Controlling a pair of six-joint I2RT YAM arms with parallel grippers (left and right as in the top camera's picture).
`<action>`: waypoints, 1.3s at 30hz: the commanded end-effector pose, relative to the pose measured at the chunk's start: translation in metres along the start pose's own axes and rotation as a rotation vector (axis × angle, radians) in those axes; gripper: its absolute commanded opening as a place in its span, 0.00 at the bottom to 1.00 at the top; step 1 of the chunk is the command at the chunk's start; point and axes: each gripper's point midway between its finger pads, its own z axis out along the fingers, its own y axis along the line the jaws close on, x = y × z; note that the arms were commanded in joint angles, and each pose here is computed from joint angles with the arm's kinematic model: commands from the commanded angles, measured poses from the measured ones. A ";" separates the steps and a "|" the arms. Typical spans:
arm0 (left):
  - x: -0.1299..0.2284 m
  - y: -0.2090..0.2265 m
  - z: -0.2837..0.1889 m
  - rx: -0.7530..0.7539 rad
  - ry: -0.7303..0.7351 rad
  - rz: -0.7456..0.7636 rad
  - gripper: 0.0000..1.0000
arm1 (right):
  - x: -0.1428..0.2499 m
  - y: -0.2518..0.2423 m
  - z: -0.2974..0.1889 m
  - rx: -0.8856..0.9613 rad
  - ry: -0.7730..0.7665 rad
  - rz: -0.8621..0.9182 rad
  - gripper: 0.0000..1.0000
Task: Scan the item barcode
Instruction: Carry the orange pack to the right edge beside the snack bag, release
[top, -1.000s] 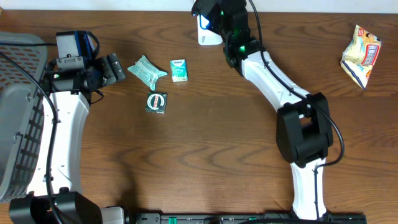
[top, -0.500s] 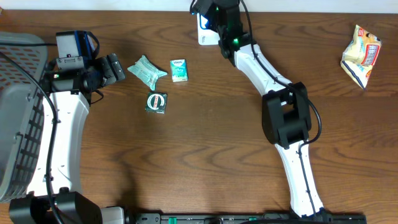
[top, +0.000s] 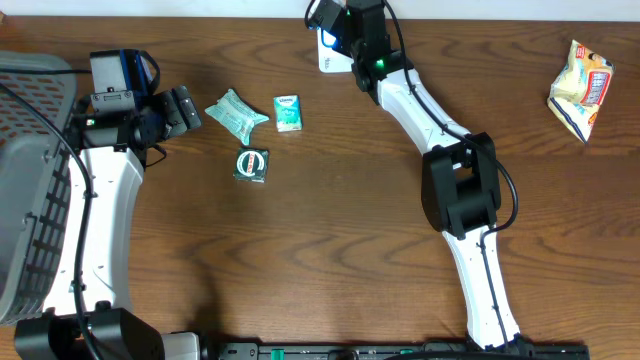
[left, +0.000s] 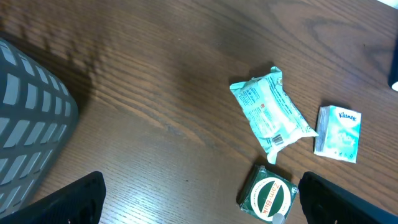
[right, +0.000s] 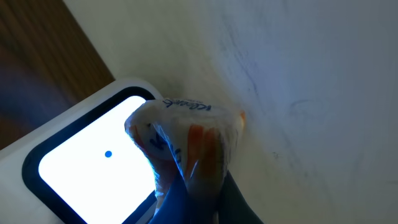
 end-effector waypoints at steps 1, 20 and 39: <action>0.003 0.003 0.003 -0.012 0.011 -0.011 0.98 | -0.011 -0.007 -0.003 0.019 -0.016 0.027 0.01; 0.003 0.003 0.003 -0.012 0.011 -0.011 0.98 | 0.132 -0.165 -0.105 0.319 0.475 0.441 0.01; 0.003 0.003 0.003 -0.012 0.011 -0.011 0.98 | 0.422 -0.194 -0.233 0.345 1.053 0.845 0.01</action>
